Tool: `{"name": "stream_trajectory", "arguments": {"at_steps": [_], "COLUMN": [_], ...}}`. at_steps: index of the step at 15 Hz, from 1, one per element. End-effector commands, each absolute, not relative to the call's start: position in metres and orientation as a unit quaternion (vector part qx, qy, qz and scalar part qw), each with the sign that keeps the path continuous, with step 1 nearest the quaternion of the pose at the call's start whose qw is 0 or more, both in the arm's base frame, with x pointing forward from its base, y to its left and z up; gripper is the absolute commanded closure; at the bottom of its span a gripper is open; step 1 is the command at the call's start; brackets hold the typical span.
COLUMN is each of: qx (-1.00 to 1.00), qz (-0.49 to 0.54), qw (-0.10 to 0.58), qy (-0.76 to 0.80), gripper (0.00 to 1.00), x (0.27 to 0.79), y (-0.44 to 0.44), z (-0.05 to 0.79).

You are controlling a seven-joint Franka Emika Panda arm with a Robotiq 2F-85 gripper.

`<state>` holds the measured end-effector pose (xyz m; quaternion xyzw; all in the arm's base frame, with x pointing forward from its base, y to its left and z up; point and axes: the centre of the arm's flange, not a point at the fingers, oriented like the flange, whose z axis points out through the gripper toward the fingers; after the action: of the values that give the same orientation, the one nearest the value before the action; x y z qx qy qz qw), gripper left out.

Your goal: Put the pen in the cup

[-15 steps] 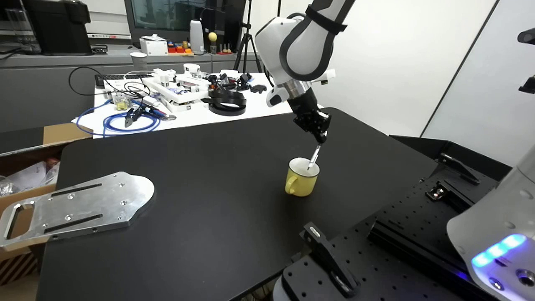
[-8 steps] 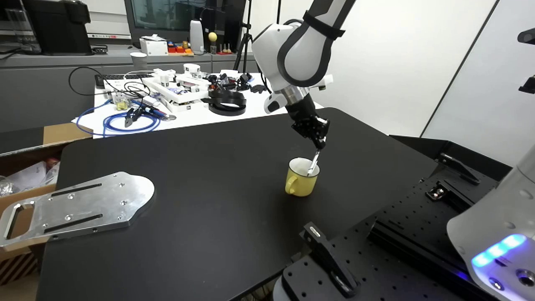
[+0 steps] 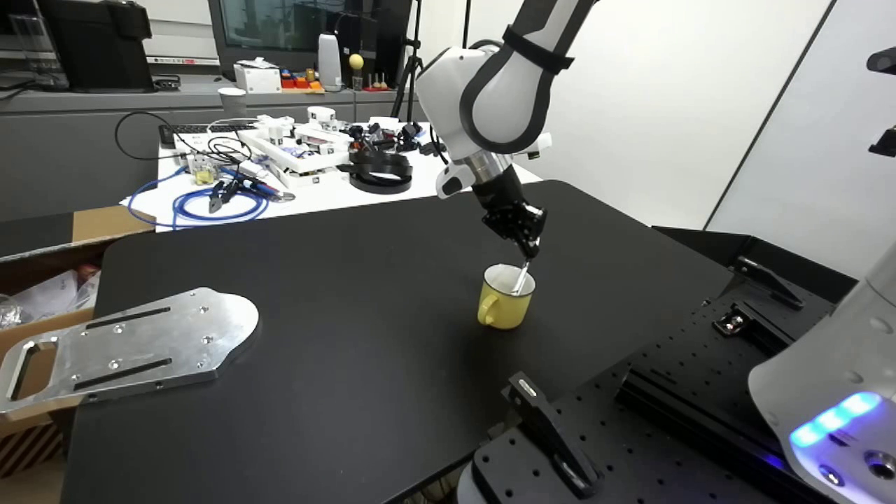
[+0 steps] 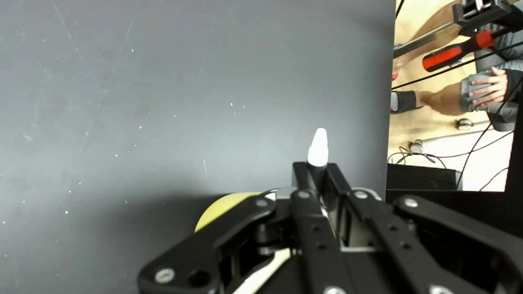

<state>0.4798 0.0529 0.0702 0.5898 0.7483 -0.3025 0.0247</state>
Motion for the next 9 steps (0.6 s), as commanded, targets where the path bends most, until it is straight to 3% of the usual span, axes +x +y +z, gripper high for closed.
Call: {"name": "stream_trajectory", "arguments": {"at_steps": [1,3,4,5,9], "qx": [0.596,0.596,0.597,0.597,0.6], "qz": [-0.296,-0.293,-0.292,-0.291,-0.286], "qw": [0.032,0.032,0.031,0.031,0.034], "qy": [0.745,0.746,0.746,0.747,0.746], "gripper": [0.97,0.97,0.62,0.61,0.35], "x": [0.4777,0.4779,0.4781,0.4782,0.4822], "y": [0.0566,0.0574,0.0575,0.0576,0.0583], "z": [0.064,0.0625,0.0622,0.0621,0.0666]}}
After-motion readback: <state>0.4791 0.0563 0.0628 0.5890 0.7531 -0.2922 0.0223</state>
